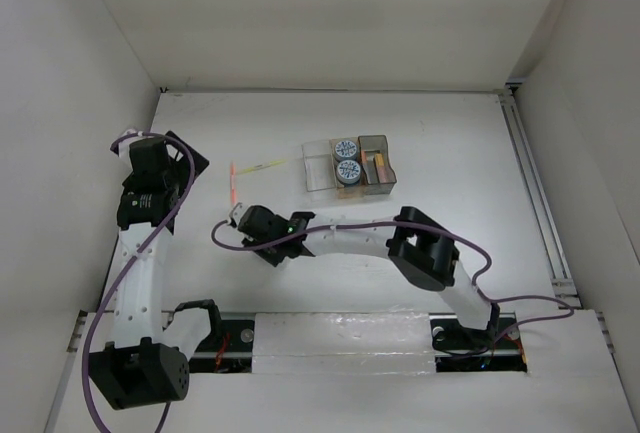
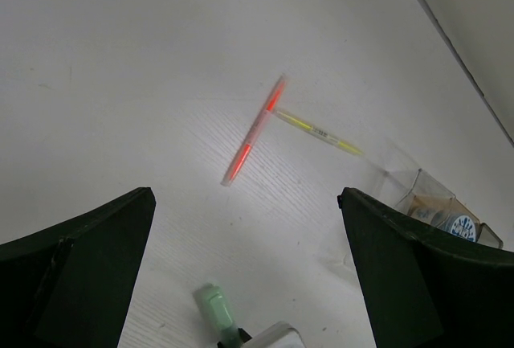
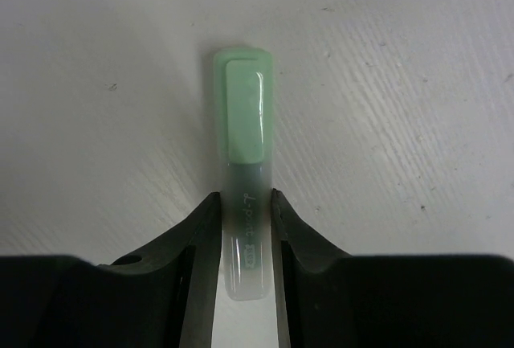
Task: Sort the stationery into containers
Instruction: Pick up the pen from the center of the board, then place the pen in the storage box.
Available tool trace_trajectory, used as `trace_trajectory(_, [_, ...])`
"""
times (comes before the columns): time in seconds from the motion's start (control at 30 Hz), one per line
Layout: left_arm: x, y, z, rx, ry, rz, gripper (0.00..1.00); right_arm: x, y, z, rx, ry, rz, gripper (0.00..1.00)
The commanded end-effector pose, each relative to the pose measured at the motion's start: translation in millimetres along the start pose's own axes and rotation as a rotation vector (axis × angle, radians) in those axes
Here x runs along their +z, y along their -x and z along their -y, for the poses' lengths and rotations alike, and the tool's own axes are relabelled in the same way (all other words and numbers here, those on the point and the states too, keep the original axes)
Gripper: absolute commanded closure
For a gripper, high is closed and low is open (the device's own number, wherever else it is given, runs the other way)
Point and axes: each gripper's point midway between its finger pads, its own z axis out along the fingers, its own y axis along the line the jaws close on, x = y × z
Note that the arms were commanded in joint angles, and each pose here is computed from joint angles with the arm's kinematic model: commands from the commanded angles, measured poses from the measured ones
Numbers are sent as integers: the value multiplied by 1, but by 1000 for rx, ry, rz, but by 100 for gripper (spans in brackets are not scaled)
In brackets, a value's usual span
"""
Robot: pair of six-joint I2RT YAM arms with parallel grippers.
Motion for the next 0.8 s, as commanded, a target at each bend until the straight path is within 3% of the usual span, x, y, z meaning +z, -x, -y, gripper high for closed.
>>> trace_trajectory(0.0, [-1, 6, 6, 7, -28, 26, 0, -43, 61, 29, 143, -41, 169, 100])
trace_trajectory(0.13, [4, -6, 13, 52, -91, -22, 0, -75, 84, 90, 312, -88, 254, 100])
trace_trajectory(0.3, [14, -21, 19, 80, -124, -102, 0, -99, 80, 186, 553, -215, 308, 100])
trace_trajectory(0.57, [13, -24, 22, 88, -149, -109, 0, -126, 27, 322, 784, -420, 299, 100])
trace_trajectory(0.77, [15, -26, 22, 98, -151, -123, 0, -117, -28, 357, 847, -498, 190, 100])
